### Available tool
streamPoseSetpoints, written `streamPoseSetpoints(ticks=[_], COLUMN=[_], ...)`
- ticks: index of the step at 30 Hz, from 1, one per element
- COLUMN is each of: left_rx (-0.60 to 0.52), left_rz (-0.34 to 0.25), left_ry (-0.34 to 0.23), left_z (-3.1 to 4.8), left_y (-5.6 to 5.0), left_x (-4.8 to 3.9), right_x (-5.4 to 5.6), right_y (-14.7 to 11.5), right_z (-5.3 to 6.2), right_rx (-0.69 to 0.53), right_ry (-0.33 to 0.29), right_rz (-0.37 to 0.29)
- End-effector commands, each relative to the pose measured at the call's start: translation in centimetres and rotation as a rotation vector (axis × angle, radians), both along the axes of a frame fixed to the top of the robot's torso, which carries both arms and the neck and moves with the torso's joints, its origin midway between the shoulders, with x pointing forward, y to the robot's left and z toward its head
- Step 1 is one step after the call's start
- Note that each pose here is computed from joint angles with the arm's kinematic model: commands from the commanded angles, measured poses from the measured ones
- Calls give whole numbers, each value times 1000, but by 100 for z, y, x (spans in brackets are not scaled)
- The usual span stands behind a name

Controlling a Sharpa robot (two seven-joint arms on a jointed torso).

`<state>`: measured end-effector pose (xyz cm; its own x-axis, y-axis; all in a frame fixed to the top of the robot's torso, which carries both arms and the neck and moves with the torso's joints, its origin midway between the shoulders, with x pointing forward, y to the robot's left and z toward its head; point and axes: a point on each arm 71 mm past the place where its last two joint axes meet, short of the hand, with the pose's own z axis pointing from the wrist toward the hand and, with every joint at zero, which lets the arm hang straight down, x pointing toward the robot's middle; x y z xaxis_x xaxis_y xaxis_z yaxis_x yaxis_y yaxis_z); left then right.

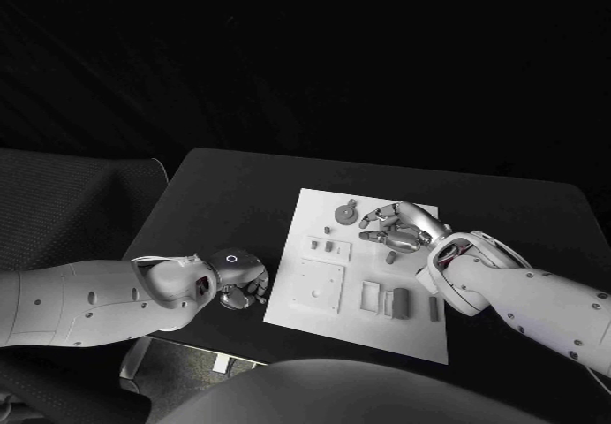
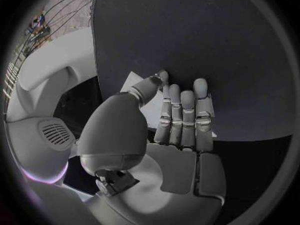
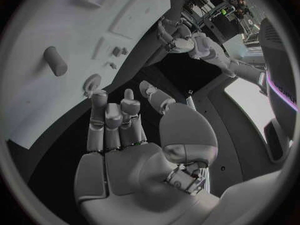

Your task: Assemble the parts on the task board

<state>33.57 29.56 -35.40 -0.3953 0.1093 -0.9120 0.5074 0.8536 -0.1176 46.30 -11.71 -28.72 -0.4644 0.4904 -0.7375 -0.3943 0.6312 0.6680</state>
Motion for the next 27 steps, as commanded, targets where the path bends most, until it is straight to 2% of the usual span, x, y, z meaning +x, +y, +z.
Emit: streamPoseSetpoints(ticks=[1, 21, 27], left_rx=[29, 27, 31], left_rz=[-31, -69, -71], left_ry=[77, 44, 43], left_z=[-126, -157, -164], left_y=[-35, -174, -184], left_x=[-105, -51, -45], right_x=[-13, -19, -20], right_y=[14, 9, 9], right_z=[-4, -7, -7], right_rx=[-5, -7, -8], right_ry=[0, -1, -1], right_rz=[18, 21, 21])
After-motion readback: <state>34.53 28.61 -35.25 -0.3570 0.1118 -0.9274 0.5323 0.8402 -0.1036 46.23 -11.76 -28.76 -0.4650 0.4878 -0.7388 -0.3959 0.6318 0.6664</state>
